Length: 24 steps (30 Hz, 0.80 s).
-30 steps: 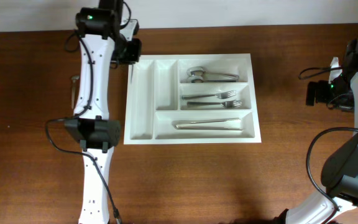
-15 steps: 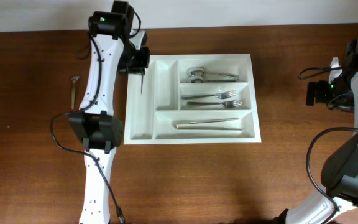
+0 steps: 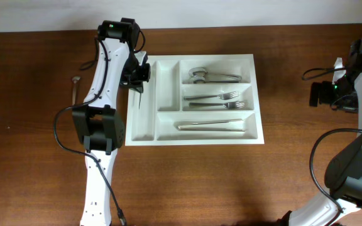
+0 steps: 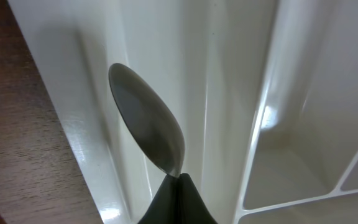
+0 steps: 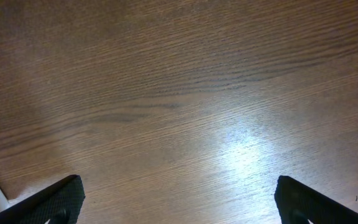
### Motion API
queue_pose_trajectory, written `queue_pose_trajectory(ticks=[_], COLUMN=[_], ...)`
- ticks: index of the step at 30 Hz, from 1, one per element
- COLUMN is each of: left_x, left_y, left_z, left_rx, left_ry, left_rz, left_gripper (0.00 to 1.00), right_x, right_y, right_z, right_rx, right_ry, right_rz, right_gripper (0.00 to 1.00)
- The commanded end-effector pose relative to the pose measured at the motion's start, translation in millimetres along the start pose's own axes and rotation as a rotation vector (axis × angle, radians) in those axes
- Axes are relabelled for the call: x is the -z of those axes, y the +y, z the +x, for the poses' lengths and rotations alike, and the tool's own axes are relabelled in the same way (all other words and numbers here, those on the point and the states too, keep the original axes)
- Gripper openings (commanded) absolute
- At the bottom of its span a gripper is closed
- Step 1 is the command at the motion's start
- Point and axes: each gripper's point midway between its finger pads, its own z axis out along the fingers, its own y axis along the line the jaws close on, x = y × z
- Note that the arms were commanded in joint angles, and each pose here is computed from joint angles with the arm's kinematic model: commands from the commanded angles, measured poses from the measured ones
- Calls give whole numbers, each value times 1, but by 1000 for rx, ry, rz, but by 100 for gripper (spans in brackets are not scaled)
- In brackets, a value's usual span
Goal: Pack container
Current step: 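Carry the spoon into the tray's left compartment with the left gripper, then release the spoon and move the left gripper over the other spoon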
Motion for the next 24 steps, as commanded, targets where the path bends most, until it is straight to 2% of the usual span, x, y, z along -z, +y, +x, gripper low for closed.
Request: queue_pose_trajectory(ticks=[1,3,6,13,15,16,18,20,21,24], left_x=[-1,-1,-1,4,16,26,49,74,88,119], left_y=[4,4,4,4,5,7,12,23,35,75], left_z=[1,1,1,-3,-9,-14,-22,-28,-29,-27], left_rx=[11,11,10,9,10,11,4,-5,9,57], left_ry=[4,4,4,-17,-62,-97,-173,-252,-289,-356], left_rz=[-20,-20,-20,-18,-12,-9,-3,-24,-59,-187], left_gripper=[10,13,23,24,28,32,48,81,85,87], right_x=[3,3,3,3,3,3,3,3,3,3], right_y=[0,0,0,0,0,0,0,0,0,0], right_z=[0,0,0,0,0,0,0,0,0,0], right_rx=[-1,-1,-1,-1,-1,-1,-1,-1,-1,-1], right_ry=[-7,-7,-7,-7,-7,-7,-7,-7,-7,-7], right_rz=[9,9,9,9,9,9,9,9,9,9], right_gripper=[99,99,99,99,99,99,99,99,99,99])
